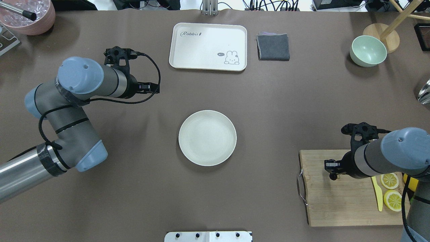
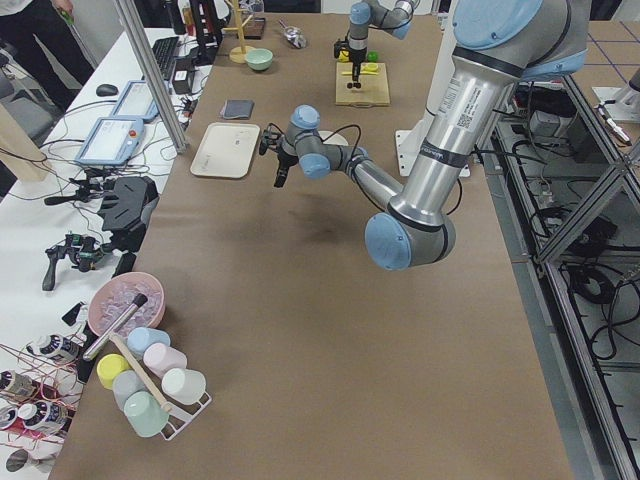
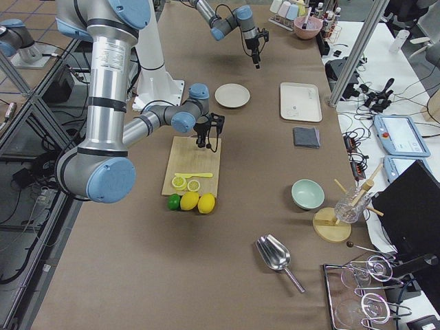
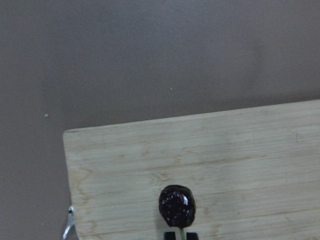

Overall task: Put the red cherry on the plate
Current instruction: 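Lift the cherries with the right gripper and carry them over the white plate, then lower the right gripper into the plate and open it to release the cherries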

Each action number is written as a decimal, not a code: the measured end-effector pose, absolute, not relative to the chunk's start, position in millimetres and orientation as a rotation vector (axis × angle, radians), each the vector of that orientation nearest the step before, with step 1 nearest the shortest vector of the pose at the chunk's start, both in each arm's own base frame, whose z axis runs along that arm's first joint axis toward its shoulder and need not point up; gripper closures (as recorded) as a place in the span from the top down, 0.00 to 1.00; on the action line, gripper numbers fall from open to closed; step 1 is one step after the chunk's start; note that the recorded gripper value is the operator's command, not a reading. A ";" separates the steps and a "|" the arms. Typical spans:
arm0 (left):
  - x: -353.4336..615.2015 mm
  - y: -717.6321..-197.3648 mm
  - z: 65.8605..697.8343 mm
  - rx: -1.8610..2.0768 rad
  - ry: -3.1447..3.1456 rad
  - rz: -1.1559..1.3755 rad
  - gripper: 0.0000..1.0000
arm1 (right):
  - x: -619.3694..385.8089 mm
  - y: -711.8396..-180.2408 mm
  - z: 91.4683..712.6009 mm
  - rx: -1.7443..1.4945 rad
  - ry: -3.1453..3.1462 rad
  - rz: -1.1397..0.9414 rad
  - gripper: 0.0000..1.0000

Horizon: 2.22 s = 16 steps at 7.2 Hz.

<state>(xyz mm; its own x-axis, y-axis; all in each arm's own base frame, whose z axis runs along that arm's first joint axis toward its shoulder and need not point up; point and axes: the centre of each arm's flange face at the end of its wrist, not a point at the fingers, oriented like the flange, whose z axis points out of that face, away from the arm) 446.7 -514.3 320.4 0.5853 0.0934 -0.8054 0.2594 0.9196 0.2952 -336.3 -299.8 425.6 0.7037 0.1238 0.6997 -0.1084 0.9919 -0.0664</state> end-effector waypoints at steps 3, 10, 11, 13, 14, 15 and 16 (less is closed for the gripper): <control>445.3 -515.7 321.6 0.407 0.945 -0.103 0.98 | -377.9 -344.1 326.0 0.002 -0.837 0.152 0.09; 439.9 -529.4 337.9 0.399 0.915 -0.126 0.98 | -574.0 -429.0 197.5 0.069 -0.943 0.135 0.19; 439.1 -530.9 339.3 0.398 0.912 -0.129 0.98 | -587.7 -417.7 195.7 0.070 -0.947 0.131 0.38; 437.6 -532.6 339.9 0.399 0.910 -0.132 0.98 | -603.5 -405.3 197.7 0.079 -0.936 0.130 1.00; 436.8 -533.3 340.0 0.399 0.910 -0.133 0.98 | -607.8 -404.6 199.4 0.079 -0.930 0.131 1.00; 436.5 -533.5 338.9 0.403 0.916 -0.133 0.98 | -609.3 -405.6 194.8 0.079 -0.934 0.138 1.00; 434.6 -534.6 337.8 0.410 0.922 -0.134 0.98 | -605.3 -412.1 184.2 0.080 -0.946 0.157 1.00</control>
<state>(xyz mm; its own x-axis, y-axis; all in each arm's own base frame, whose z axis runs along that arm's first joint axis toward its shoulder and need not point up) 434.6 -534.6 337.8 0.6021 0.0610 -0.7961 0.2853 0.9148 0.2859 -605.3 -412.1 184.2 0.5743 0.0987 0.8126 -0.1689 0.9856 -0.0003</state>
